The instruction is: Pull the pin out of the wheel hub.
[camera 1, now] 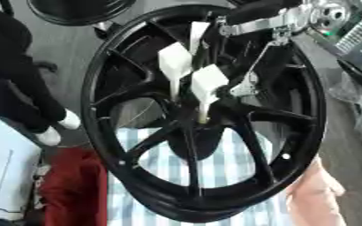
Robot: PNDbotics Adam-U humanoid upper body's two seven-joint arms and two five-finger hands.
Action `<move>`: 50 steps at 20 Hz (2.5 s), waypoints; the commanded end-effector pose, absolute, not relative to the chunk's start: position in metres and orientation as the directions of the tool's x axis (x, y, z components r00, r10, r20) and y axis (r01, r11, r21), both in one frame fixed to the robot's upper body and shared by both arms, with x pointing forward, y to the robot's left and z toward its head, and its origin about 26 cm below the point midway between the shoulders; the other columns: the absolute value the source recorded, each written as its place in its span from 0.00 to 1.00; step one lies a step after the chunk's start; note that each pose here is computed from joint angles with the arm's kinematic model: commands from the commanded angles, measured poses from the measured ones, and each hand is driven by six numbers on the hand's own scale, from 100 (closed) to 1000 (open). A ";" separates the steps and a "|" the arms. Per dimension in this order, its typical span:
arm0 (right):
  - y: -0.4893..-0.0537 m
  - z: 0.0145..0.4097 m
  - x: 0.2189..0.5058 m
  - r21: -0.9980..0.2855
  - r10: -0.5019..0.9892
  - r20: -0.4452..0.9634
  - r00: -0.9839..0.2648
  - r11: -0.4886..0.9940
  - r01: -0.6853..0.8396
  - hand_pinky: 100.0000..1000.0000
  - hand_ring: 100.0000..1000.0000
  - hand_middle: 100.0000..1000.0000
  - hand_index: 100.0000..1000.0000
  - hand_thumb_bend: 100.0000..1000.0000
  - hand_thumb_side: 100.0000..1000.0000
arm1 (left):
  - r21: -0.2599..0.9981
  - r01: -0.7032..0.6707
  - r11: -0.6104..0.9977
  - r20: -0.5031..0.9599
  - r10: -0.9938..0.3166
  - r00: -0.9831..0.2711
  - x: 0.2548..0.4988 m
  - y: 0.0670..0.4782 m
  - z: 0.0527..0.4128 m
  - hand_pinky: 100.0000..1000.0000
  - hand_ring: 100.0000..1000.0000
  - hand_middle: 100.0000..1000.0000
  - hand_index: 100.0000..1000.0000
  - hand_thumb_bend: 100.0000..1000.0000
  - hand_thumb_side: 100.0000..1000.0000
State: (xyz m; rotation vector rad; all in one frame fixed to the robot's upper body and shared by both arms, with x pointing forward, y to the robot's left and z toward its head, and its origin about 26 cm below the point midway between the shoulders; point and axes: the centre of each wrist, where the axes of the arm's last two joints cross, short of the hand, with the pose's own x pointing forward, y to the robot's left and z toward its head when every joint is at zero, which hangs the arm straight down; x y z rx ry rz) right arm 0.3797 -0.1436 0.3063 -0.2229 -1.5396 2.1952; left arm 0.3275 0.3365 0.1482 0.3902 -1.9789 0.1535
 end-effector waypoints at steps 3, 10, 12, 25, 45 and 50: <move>-0.142 0.317 0.376 -0.940 0.438 0.098 -0.893 -0.255 -0.228 0.70 0.66 0.57 0.71 0.21 0.20 | 0.067 -0.335 0.940 0.888 -0.209 -0.409 0.328 0.338 0.158 0.70 0.80 0.68 0.68 0.20 0.56; -0.139 0.316 0.375 -0.936 0.428 0.089 -0.899 -0.272 -0.222 0.69 0.65 0.54 0.68 0.24 0.14 | 0.064 -0.332 0.941 0.888 -0.205 -0.411 0.328 0.338 0.158 0.70 0.80 0.68 0.68 0.20 0.56; -0.139 0.315 0.376 -0.936 0.428 0.089 -0.899 -0.272 -0.222 0.69 0.64 0.53 0.67 0.24 0.13 | 0.064 -0.331 0.942 0.888 -0.205 -0.411 0.328 0.337 0.158 0.70 0.80 0.68 0.68 0.20 0.56; -0.136 0.314 0.373 -0.954 0.424 0.101 -0.900 -0.216 -0.209 0.65 0.56 0.40 0.56 0.17 0.00 | 0.064 -0.329 0.942 0.889 -0.204 -0.410 0.328 0.338 0.158 0.70 0.80 0.68 0.68 0.20 0.56; -0.143 0.340 0.356 -0.979 0.434 0.074 -0.898 -0.140 -0.149 0.62 0.51 0.29 0.46 0.16 0.00 | 0.071 -0.332 0.941 0.891 -0.209 -0.403 0.328 0.340 0.157 0.70 0.80 0.68 0.68 0.20 0.57; -0.147 0.356 0.340 -0.986 0.434 0.065 -0.899 -0.108 -0.124 0.61 0.50 0.28 0.45 0.18 0.00 | 0.073 -0.334 0.940 0.892 -0.211 -0.400 0.327 0.340 0.156 0.70 0.80 0.68 0.68 0.20 0.57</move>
